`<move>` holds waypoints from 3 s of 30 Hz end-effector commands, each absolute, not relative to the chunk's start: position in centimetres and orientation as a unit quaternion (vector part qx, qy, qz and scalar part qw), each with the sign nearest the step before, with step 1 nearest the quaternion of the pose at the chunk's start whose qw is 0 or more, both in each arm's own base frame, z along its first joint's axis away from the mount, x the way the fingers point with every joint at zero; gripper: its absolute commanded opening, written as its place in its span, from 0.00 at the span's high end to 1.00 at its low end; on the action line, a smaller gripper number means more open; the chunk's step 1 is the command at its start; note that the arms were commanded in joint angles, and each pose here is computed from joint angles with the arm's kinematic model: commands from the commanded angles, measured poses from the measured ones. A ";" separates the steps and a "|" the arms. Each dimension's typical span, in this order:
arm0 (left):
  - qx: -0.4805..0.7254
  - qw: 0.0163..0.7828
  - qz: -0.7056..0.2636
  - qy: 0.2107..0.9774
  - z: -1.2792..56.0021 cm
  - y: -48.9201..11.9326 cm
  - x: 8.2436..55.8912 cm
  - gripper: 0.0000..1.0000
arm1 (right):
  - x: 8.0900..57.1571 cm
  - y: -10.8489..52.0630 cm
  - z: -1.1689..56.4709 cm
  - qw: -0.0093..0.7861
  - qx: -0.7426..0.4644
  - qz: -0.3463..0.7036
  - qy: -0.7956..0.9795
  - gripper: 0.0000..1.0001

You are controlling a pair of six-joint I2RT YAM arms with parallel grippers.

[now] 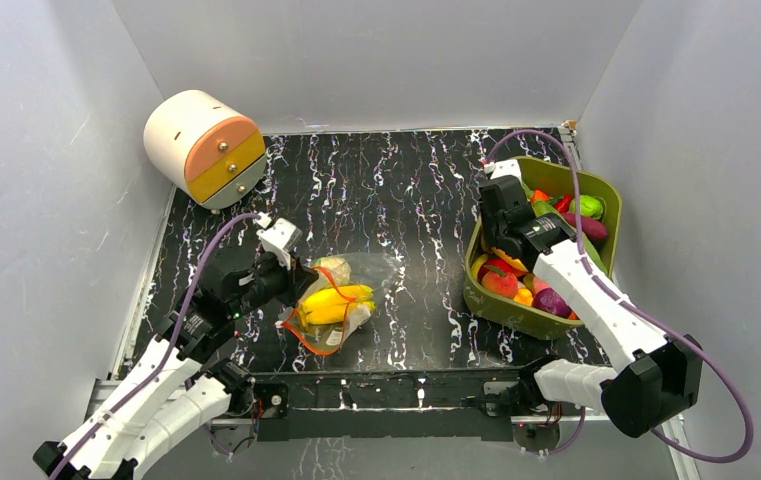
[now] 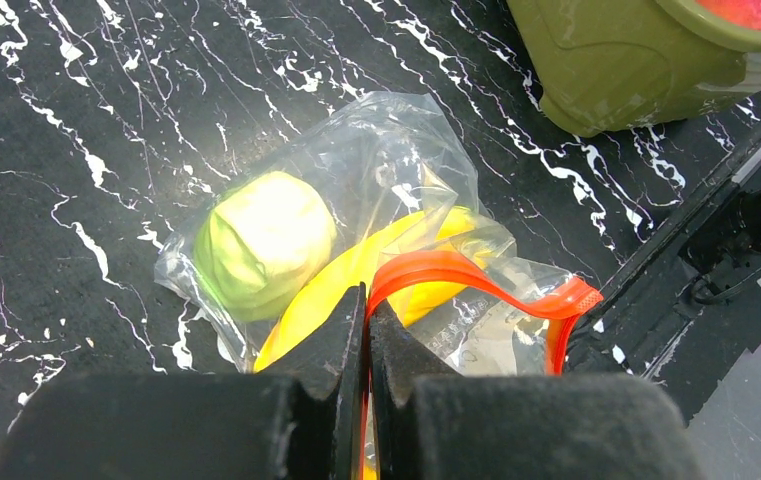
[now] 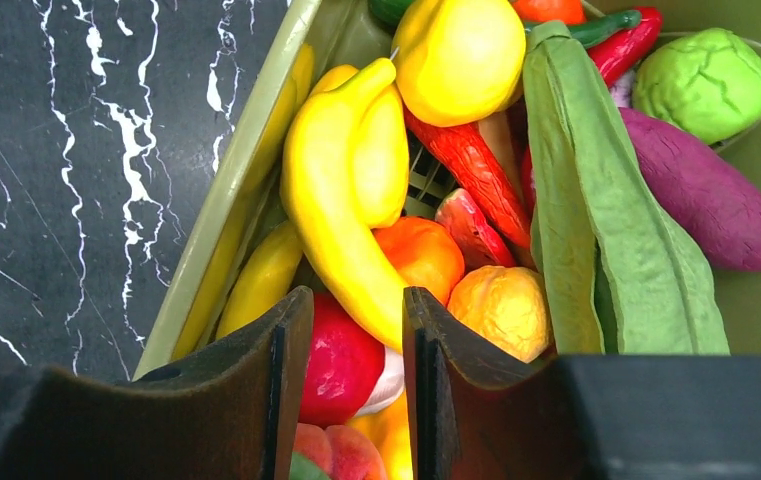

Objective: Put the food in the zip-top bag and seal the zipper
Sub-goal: Pick up the fake fruit from the bin.

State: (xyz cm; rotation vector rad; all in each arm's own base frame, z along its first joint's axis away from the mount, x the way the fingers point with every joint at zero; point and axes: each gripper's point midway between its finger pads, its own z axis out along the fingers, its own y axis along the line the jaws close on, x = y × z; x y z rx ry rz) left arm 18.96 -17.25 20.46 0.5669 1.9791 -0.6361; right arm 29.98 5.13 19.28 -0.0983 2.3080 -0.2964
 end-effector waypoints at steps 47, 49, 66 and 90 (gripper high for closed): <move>0.235 0.492 -0.270 0.794 21.6 -17.3 18.7 1.00 | 34.4 5.4 13.3 0.350 -0.129 -0.080 0.924 0.48; 0.235 0.492 -0.269 0.794 21.6 -17.3 18.7 1.00 | 34.2 5.5 13.2 0.347 -0.129 -0.078 0.926 0.48; 0.236 0.490 -0.269 0.795 21.5 -17.3 18.7 1.00 | 33.5 5.4 12.1 0.325 -0.134 -0.078 0.933 0.46; 0.241 0.476 -0.274 0.800 20.9 -17.8 18.7 1.00 | 33.5 6.3 16.5 0.374 -0.122 -0.045 0.918 0.64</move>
